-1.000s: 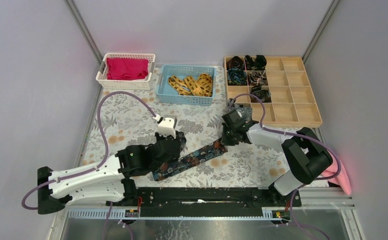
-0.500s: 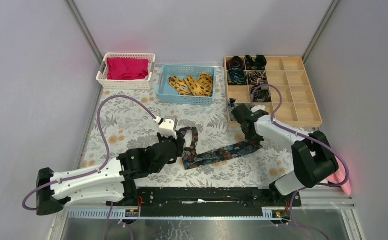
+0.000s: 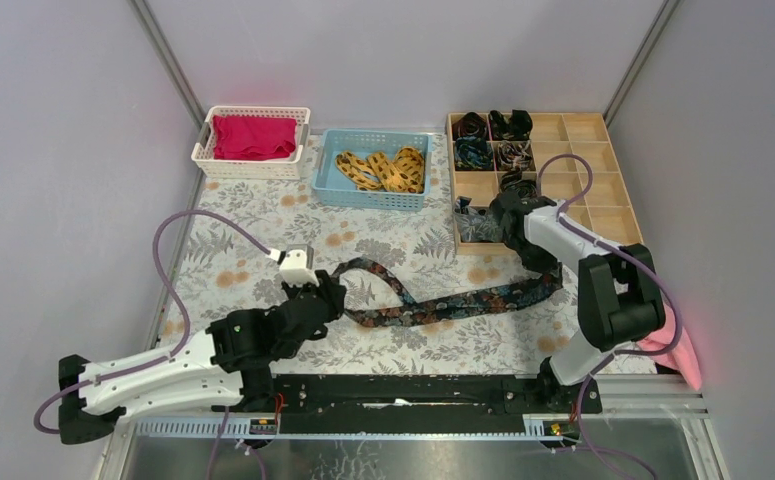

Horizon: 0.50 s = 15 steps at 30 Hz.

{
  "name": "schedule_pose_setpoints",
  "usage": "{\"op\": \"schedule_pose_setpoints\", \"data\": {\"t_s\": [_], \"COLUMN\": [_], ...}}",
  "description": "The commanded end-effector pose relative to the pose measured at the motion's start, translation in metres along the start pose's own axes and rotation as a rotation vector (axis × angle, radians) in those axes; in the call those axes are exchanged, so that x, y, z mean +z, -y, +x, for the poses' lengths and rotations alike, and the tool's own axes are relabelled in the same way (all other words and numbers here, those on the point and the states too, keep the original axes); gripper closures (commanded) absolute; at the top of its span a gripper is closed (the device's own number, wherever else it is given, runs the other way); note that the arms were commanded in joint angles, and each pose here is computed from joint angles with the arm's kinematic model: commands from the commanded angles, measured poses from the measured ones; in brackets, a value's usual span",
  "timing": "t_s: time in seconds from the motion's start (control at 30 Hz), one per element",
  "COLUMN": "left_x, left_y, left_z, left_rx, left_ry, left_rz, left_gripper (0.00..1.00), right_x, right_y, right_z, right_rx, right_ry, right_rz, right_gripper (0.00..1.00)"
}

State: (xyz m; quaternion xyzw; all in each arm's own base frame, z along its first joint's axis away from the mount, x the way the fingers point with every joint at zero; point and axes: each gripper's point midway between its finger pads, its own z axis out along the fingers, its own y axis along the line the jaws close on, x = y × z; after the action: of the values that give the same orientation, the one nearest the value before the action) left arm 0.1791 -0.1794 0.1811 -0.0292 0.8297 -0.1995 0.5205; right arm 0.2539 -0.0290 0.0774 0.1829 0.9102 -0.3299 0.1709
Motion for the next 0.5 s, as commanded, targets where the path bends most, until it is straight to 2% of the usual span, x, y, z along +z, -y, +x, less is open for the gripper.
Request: {"op": "schedule_pose_setpoints", "data": {"t_s": [0.0,0.1,0.17,0.27,0.3,0.33,0.47], "left_x": [0.002,0.001,-0.001,-0.002,-0.002,-0.002,0.002], "left_y": [-0.037,-0.049,-0.057,-0.064,-0.067,-0.068,-0.065], "left_z": [0.044,0.060,0.072,0.092,0.097,0.099,0.082], "left_rx": [-0.056,-0.052,-0.049,-0.057,-0.060,-0.060,-0.063], "left_ry": [-0.098,-0.153,-0.199,-0.269,-0.279,-0.282,-0.214], "left_rz": [-0.142,-0.223,-0.285,-0.338,-0.350,-0.358,-0.351], "left_gripper": [0.56,0.51,0.43,0.21,0.15,0.11,0.05], "right_x": [0.007,0.010,0.011,0.012,0.012,0.013,0.012], "right_y": [0.026,0.026,0.025,0.026,0.025,0.024,0.020], "right_z": [-0.008,-0.008,-0.006,-0.005,-0.005,-0.006,-0.009], "right_rx": [0.008,0.012,0.007,0.006,0.005,0.005,0.023], "right_ry": [-0.006,-0.017,-0.026,-0.034,-0.036,-0.033,-0.012], "right_rz": [0.133,0.141,0.141,0.155,0.153,0.151,0.114], "right_gripper": [1.00,1.00,1.00,1.00,0.99,0.92,0.83]}}
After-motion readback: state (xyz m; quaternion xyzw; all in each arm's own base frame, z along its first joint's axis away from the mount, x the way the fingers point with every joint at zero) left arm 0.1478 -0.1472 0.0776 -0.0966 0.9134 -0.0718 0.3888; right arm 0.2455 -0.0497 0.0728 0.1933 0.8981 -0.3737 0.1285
